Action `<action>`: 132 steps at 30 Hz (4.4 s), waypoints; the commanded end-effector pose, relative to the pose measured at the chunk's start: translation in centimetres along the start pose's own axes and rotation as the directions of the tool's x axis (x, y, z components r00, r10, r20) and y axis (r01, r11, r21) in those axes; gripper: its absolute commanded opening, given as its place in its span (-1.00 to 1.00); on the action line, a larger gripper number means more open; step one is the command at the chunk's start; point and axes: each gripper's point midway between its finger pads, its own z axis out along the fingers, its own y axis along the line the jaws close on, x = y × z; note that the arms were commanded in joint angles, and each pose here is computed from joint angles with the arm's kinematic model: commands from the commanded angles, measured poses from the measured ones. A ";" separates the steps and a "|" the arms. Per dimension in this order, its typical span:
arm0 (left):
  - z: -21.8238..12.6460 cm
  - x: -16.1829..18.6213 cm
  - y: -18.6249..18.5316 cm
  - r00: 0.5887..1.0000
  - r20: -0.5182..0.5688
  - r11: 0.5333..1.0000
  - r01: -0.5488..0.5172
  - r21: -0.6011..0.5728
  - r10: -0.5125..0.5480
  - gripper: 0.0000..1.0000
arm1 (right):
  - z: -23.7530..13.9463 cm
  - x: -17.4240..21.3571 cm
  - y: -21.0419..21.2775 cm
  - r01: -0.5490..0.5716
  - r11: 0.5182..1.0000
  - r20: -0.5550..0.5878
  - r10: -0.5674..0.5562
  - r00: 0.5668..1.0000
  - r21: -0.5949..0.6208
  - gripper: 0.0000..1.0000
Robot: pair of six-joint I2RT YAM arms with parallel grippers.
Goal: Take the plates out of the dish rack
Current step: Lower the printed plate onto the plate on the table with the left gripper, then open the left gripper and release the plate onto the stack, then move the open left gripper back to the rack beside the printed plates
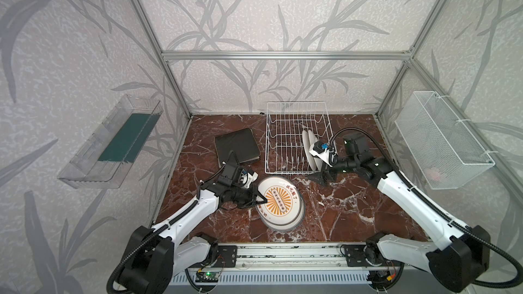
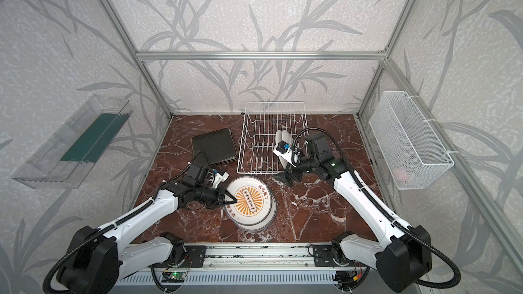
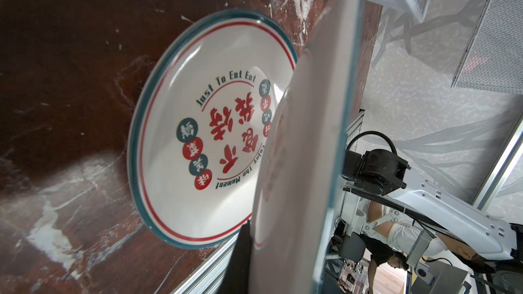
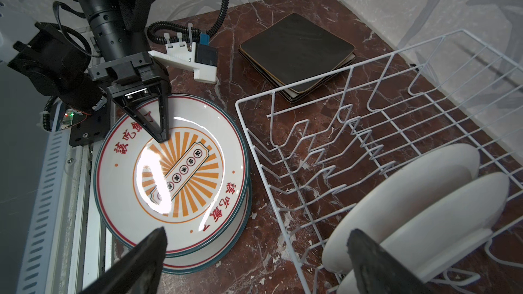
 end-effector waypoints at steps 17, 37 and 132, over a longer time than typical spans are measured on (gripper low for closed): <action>3.0 0.2 1.9 0.998 -0.068 0.998 -0.003 -0.064 -0.001 -1.00 | -0.3 -0.1 -0.1 0.062 0.997 0.012 -0.063 0.998 0.038 0.98; 3.8 0.4 3.1 0.994 -0.095 0.995 0.049 -0.091 -0.057 0.24 | -0.3 -0.7 -1.6 0.078 0.989 0.041 -0.084 0.996 0.124 0.98; -2.6 -3.9 -2.6 0.988 -0.082 0.805 -0.155 -0.572 0.132 0.97 | -2.0 -1.5 -6.1 -0.060 0.925 0.075 0.034 0.997 0.374 0.98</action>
